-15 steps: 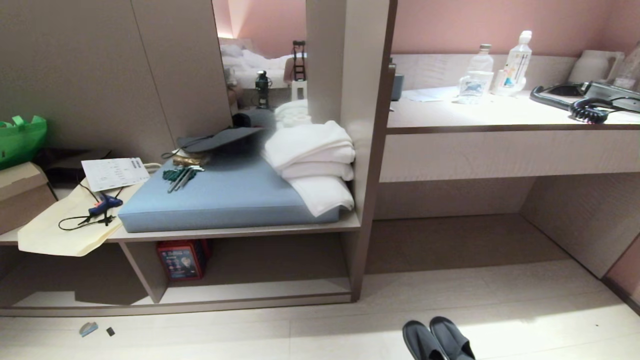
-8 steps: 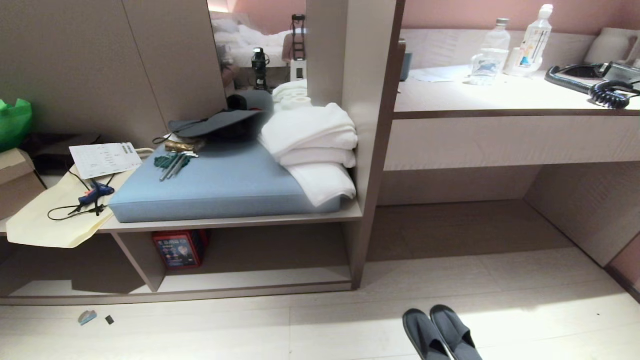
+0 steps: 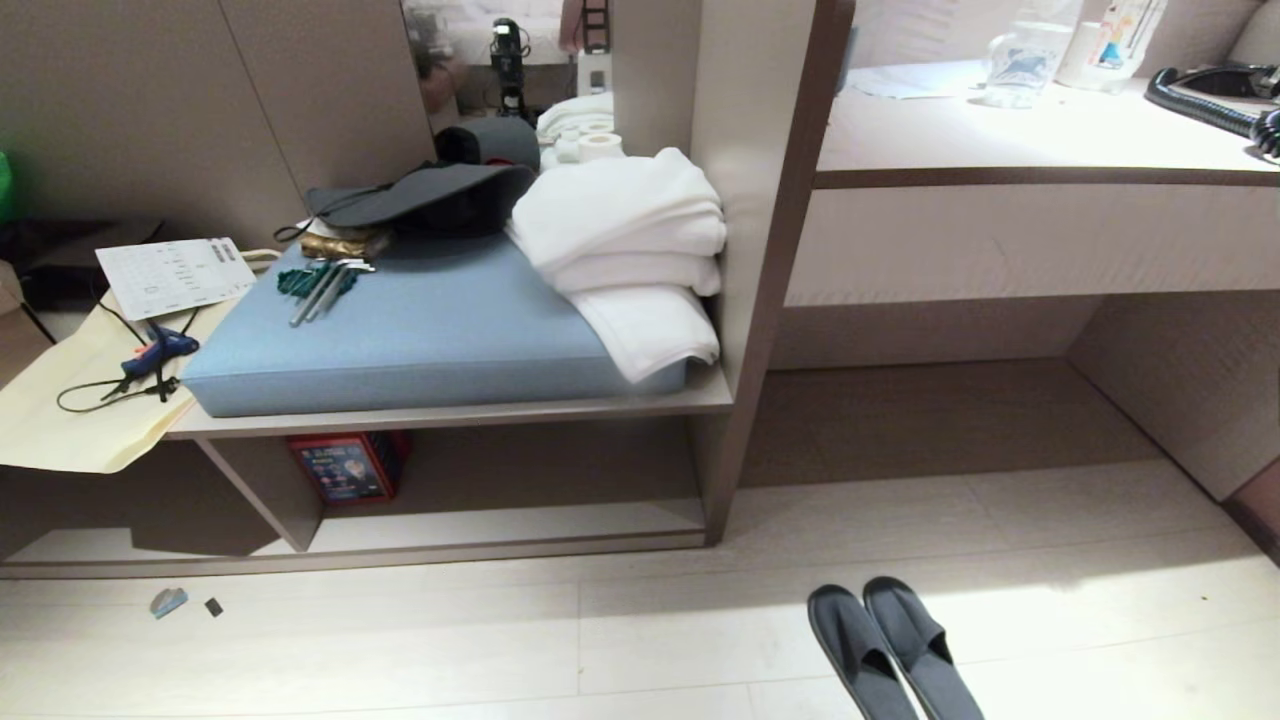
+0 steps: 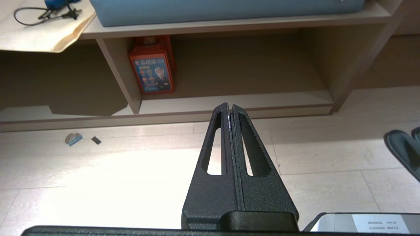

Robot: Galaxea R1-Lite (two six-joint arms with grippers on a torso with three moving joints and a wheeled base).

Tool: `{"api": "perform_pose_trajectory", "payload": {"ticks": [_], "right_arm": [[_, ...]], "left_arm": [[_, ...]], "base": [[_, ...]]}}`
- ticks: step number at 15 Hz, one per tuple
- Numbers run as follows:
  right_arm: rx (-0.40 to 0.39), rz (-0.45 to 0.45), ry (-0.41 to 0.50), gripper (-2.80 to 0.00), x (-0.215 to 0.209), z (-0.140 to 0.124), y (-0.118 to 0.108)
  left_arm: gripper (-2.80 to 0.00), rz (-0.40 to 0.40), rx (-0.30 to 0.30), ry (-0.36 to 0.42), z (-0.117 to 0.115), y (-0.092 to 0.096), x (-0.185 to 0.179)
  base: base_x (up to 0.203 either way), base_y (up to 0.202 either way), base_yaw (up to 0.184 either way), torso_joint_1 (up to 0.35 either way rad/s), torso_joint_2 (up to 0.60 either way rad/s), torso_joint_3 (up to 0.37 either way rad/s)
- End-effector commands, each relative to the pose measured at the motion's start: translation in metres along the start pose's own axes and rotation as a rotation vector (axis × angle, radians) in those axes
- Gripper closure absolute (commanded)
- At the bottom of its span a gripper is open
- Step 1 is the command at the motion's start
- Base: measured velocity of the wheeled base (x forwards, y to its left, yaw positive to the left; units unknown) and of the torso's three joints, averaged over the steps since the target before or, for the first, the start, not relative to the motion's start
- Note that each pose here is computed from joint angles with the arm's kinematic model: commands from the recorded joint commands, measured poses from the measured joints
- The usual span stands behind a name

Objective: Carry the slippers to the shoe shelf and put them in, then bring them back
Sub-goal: Pick up the slippers on the floor

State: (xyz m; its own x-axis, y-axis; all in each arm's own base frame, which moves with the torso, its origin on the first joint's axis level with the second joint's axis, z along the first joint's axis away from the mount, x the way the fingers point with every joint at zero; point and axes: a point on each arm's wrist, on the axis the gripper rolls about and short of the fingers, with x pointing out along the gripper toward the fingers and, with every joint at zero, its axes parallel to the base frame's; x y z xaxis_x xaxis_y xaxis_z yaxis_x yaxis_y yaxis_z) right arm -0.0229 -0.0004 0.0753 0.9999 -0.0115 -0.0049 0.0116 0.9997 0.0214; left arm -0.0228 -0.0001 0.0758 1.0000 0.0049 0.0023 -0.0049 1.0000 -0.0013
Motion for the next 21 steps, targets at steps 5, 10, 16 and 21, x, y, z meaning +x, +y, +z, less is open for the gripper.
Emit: {"api": "perform_pose_trajectory", "payload": {"ticks": [5, 10, 16, 21], "right_arm": [[0.000, -0.001, 0.001, 0.00, 0.0001, 0.0000, 0.0000], [-0.002, -0.001, 0.001, 0.00, 0.0001, 0.0000, 0.0000], [0.000, 0.000, 0.001, 0.00, 0.0001, 0.0000, 0.0000], [-0.001, 0.000, 0.001, 0.00, 0.0001, 0.0000, 0.0000]], "left_arm": [[0.00, 0.001, 0.000, 0.000, 0.0000, 0.0000, 0.0000], [0.00, 0.001, 0.000, 0.001, 0.0001, 0.0000, 0.0001], [0.00, 0.000, 0.000, 0.001, 0.0001, 0.0000, 0.0001], [0.00, 0.000, 0.000, 0.001, 0.0001, 0.0000, 0.0001]], "base": [[0.000, 0.000, 0.000, 0.005, 0.00, -0.198], [0.000, 0.000, 0.000, 0.003, 0.00, -0.196], [0.000, 0.000, 0.000, 0.003, 0.00, -0.199], [0.000, 0.000, 0.000, 0.002, 0.00, -0.201]]}}
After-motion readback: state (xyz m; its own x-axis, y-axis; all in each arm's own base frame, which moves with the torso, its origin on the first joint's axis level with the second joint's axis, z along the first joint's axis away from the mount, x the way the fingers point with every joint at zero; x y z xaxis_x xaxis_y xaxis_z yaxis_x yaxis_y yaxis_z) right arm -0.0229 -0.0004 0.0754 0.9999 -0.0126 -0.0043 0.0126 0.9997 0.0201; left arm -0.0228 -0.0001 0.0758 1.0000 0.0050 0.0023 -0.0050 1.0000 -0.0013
